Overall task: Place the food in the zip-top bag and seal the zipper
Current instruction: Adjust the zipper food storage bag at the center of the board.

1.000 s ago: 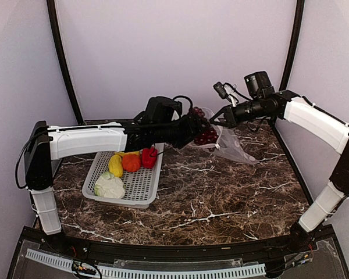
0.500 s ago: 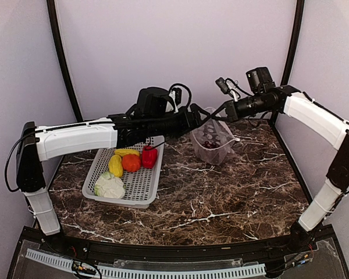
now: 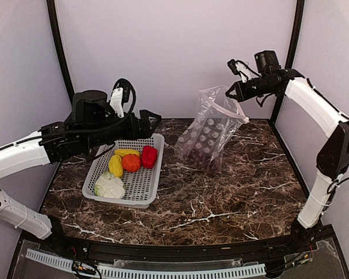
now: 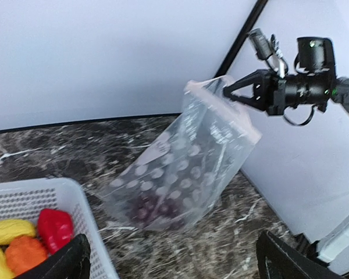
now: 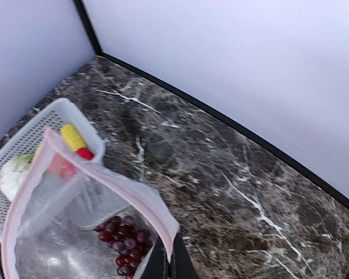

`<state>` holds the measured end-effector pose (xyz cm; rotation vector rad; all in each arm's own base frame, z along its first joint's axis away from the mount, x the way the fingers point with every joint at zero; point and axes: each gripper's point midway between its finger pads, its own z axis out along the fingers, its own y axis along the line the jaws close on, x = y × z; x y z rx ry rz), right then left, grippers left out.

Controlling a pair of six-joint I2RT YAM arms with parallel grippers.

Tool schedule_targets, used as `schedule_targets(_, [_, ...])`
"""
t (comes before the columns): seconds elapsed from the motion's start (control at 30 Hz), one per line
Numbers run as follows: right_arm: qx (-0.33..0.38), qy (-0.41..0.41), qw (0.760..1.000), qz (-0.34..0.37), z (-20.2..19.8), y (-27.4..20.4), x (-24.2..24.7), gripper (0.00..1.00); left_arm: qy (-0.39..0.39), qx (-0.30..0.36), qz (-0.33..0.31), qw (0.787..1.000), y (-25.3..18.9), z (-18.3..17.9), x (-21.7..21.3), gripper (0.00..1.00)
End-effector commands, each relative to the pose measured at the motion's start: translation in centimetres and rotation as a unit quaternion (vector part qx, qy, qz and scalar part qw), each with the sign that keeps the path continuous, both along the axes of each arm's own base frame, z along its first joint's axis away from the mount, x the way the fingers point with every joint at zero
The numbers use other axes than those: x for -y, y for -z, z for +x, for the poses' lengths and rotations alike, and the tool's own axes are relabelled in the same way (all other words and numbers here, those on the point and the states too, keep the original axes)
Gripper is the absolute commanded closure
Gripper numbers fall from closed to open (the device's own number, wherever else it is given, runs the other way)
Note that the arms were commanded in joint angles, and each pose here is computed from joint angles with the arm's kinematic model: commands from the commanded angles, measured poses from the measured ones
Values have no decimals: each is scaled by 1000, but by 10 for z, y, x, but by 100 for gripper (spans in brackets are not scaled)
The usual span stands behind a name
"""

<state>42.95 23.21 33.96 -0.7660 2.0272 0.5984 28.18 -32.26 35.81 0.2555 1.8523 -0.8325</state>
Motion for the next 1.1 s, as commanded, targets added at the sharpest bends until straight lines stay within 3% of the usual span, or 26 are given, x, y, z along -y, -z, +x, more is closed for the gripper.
schedule_targets(0.0, [32,108,991,-77,51,3,56,100,-79,-41,176,980,84,-2,-60,1])
schedule_targets(0.17, [90,127,981,-114,48,-24,64,100,-63,-84,234,966,127,-19,-79,1])
schedule_targets(0.4, [27,-49,989,-136,-38,56,-27,100,-85,-115,291,946,155,-24,-98,8])
schedule_targets(0.53, [-8,-99,990,-98,-66,78,-51,100,-95,-127,321,934,164,-24,-107,8])
schedule_targets(0.67, [-54,-140,986,-67,-78,98,-66,100,-110,-154,351,917,178,-28,-119,8])
schedule_targets(0.9, [-91,-199,976,-2,-102,83,-86,100,-125,-190,381,896,197,-34,-142,8])
schedule_targets(1.07, [-96,-146,984,-28,-80,96,-70,100,-135,-235,382,884,217,-37,-161,5])
